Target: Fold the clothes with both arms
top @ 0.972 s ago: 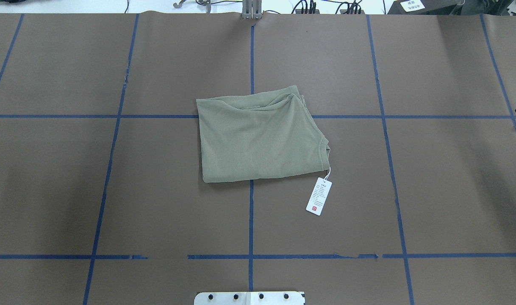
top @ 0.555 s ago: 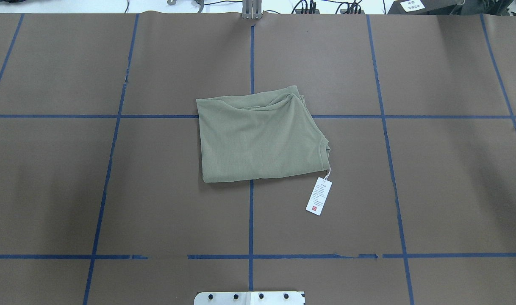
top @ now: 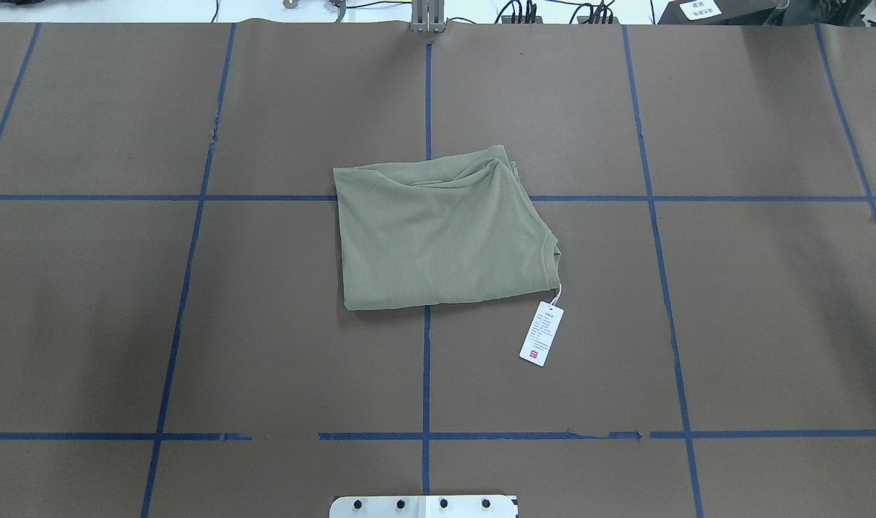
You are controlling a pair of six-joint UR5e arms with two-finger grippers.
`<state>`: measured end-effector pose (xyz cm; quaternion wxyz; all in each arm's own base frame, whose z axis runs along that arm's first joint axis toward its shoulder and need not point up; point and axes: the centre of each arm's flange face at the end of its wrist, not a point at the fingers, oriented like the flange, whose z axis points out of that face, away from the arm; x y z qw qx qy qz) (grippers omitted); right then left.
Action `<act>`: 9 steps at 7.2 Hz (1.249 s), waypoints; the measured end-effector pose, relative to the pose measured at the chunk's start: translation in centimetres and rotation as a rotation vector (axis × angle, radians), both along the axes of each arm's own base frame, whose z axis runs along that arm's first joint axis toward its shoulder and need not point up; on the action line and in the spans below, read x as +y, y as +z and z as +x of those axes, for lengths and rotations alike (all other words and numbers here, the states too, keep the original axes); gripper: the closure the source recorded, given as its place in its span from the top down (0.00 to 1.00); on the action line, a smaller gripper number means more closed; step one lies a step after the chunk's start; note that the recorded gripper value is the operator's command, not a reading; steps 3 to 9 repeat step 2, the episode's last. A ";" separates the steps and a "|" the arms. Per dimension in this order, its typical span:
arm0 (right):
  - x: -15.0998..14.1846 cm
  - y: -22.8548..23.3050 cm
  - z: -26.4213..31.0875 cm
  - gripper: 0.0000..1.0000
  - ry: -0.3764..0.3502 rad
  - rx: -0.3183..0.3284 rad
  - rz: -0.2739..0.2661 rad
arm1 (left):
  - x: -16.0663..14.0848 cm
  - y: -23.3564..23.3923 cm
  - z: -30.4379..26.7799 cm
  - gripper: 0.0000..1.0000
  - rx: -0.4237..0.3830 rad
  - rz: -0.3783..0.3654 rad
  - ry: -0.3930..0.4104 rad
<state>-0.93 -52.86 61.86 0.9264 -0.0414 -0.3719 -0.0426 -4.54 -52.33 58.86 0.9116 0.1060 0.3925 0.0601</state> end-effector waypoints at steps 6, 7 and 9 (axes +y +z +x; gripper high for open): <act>2.0 2.1 0.6 1.00 0.001 -0.004 0.029 | 0.2 0.9 0.0 1.00 0.001 -0.017 0.000; 2.0 2.1 0.6 1.00 0.001 -0.004 0.029 | 0.2 0.9 0.0 1.00 0.001 -0.017 0.000; 2.0 2.1 0.6 1.00 0.001 -0.004 0.029 | 0.2 0.9 0.0 1.00 0.001 -0.017 0.000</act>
